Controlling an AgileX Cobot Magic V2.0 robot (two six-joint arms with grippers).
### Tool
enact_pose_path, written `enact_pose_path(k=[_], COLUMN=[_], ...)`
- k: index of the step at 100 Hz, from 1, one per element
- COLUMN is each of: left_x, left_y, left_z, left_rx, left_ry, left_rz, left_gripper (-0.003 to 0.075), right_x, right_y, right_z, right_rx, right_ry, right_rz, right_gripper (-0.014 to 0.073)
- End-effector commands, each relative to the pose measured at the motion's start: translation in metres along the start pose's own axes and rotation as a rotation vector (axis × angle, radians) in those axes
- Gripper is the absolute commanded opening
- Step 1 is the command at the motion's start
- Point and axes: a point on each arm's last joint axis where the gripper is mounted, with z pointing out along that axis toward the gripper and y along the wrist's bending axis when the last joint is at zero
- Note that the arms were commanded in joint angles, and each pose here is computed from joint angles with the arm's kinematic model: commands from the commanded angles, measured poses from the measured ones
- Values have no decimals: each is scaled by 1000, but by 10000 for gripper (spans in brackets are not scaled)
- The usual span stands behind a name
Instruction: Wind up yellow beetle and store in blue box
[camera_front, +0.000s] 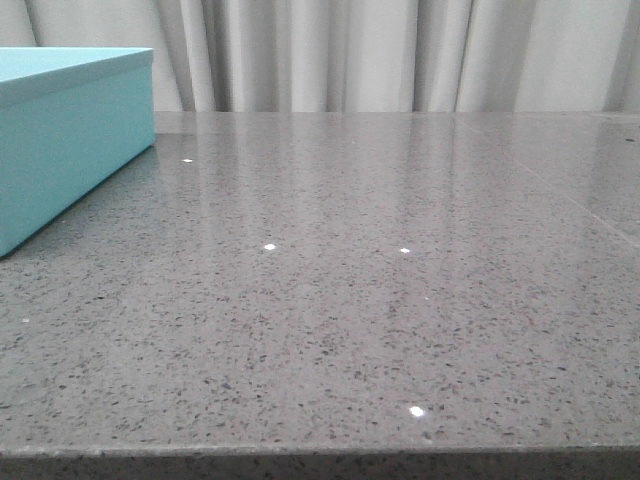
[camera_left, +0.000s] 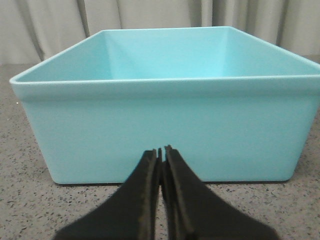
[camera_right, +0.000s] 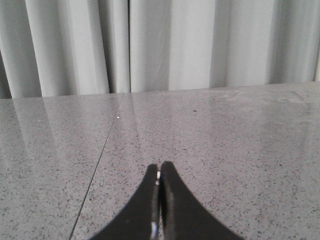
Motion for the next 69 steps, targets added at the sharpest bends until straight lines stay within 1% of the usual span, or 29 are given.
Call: enact_pose_path(k=[1,17,69], left_x=[-2,-2,-2], left_y=[0,0,0], left_z=[-2,-2,-2], left_rx=[1,1,1], left_ry=[-91,-91,-91], left_rz=[-11,-11,-11], left_gripper=[-18,-18,-18], right_x=[-12,-11,-11], right_y=[1,1,1], right_z=[-3,-3,-3], right_rx=[-8,-4,-4], right_ry=[-98,-80,-81], right_rz=[-14,-14,-14], right_gripper=[-68,-68,-68])
